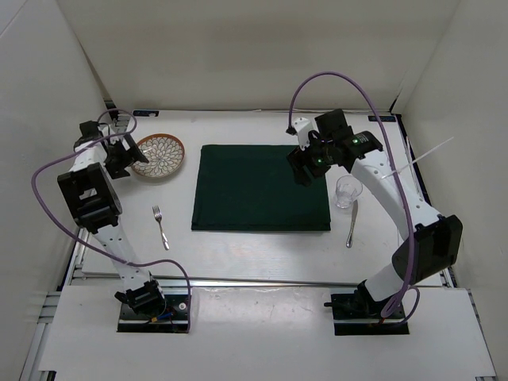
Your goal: Set the dinner table for one person
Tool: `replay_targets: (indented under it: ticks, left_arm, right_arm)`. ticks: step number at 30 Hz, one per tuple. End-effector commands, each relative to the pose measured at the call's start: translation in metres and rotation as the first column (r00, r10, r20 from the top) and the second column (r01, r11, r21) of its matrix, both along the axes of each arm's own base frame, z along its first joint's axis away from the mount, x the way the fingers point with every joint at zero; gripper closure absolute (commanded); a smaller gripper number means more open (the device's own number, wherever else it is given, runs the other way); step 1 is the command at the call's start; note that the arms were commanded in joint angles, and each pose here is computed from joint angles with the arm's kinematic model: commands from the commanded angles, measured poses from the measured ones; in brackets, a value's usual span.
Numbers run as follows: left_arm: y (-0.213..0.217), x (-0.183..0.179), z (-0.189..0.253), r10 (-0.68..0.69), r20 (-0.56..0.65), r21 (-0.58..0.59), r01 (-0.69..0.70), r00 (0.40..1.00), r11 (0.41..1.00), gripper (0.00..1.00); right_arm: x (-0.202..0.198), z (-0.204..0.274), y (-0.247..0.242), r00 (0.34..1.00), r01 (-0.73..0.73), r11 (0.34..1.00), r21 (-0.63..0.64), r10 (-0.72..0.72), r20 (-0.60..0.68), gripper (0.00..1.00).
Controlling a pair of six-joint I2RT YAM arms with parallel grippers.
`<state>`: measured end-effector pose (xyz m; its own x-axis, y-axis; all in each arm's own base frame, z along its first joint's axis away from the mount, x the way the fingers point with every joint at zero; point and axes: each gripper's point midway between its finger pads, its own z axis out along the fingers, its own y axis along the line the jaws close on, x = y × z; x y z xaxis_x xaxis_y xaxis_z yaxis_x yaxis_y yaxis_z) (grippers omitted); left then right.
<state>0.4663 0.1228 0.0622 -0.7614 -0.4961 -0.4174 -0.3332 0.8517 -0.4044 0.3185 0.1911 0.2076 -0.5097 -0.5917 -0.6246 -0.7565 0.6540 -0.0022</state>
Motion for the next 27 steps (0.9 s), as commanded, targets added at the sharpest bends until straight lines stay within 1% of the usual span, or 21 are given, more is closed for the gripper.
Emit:
replay_targets:
  ticks: [1, 6, 9, 11, 12, 13, 14, 15, 16, 17, 18, 21, 24, 25, 26, 27]
  left_arm:
    - [0.014, 0.023, 0.014, 0.02, 0.066, 0.035, -0.023, 0.998, 0.999, 0.0]
    - [0.018, 0.03, -0.012, 0.041, 0.025, 0.019, -0.042, 0.999, 0.999, 0.0]
    - [0.02, 0.036, -0.023, 0.052, 0.016, 0.009, -0.052, 0.999, 0.999, 0.03]
    - [0.02, 0.041, -0.025, 0.055, 0.02, -0.005, -0.055, 0.998, 0.998, 0.06]
    - [0.019, 0.04, -0.034, 0.062, 0.001, -0.016, -0.062, 0.998, 0.998, 0.11]
    - [0.019, 0.043, -0.033, 0.058, 0.009, -0.022, -0.058, 0.998, 0.998, 0.14]
    - [0.02, 0.047, -0.028, 0.066, 0.02, -0.023, -0.066, 0.998, 0.998, 0.2]
    - [0.019, 0.046, -0.036, 0.067, 0.006, -0.028, -0.066, 0.998, 0.997, 0.38]
    - [0.02, 0.047, -0.039, 0.075, 0.001, -0.035, -0.075, 0.997, 0.997, 0.59]
    - [0.021, 0.05, -0.036, 0.083, 0.008, -0.037, -0.082, 0.997, 0.996, 0.85]
    - [0.02, 0.049, -0.042, 0.083, -0.004, -0.041, -0.083, 0.997, 0.996, 0.9]
    - [0.021, 0.047, -0.052, 0.095, -0.026, -0.045, -0.096, 0.995, 0.994, 0.9]
    - [0.012, 0.044, -0.058, 0.074, -0.034, -0.086, -0.077, 0.997, 0.993, 0.9]
    - [0.008, 0.043, -0.054, 0.064, -0.027, -0.102, -0.067, 0.998, 0.993, 0.9]
    - [0.001, 0.043, -0.052, 0.04, -0.006, -0.161, -0.04, 0.999, 0.986, 0.9]
    - [-0.004, 0.046, -0.037, 0.008, 0.041, -0.182, -0.001, 0.999, 0.983, 0.9]
  right_arm:
    - [0.003, 0.014, 0.008, 1.0, -0.012, 0.999, 0.031, 0.012, 0.015, 0.24]
    - [0.004, 0.02, 0.009, 1.0, -0.012, 0.999, 0.033, 0.012, 0.019, 0.26]
    - [0.009, 0.029, 0.011, 0.999, -0.013, 0.999, 0.041, 0.011, 0.035, 0.26]
    - [0.011, 0.03, 0.012, 0.999, -0.013, 0.999, 0.042, 0.011, 0.038, 0.27]
    - [0.012, 0.03, 0.011, 0.999, -0.007, 0.999, 0.036, 0.006, 0.041, 0.27]
    - [0.012, 0.03, 0.011, 0.999, -0.007, 0.999, 0.036, 0.006, 0.041, 0.28]
    - [0.012, 0.03, 0.011, 0.999, 0.0, 0.999, 0.04, -0.001, 0.037, 0.28]
    - [0.012, 0.03, 0.011, 0.999, 0.0, 0.999, 0.04, -0.001, 0.037, 0.28]
    - [0.013, 0.027, 0.012, 1.0, 0.0, 0.999, 0.036, -0.001, 0.028, 0.28]
    - [0.013, 0.027, 0.012, 1.0, 0.0, 0.999, 0.036, -0.001, 0.028, 0.29]
    - [0.013, 0.027, 0.012, 1.0, 0.0, 0.999, 0.036, -0.001, 0.028, 0.29]
    - [0.013, 0.023, 0.01, 1.0, 0.006, 1.0, 0.025, -0.007, 0.023, 0.3]
    - [0.012, 0.023, 0.006, 0.999, 0.018, 1.0, 0.011, -0.019, 0.031, 0.3]
    - [0.011, 0.018, 0.005, 1.0, 0.018, 1.0, 0.005, -0.019, 0.02, 0.3]
    - [0.012, 0.018, 0.003, 0.999, 0.017, 1.0, -0.005, -0.017, 0.027, 0.3]
    - [0.011, 0.014, 0.001, 1.0, 0.022, 1.0, -0.017, -0.022, 0.02, 0.32]
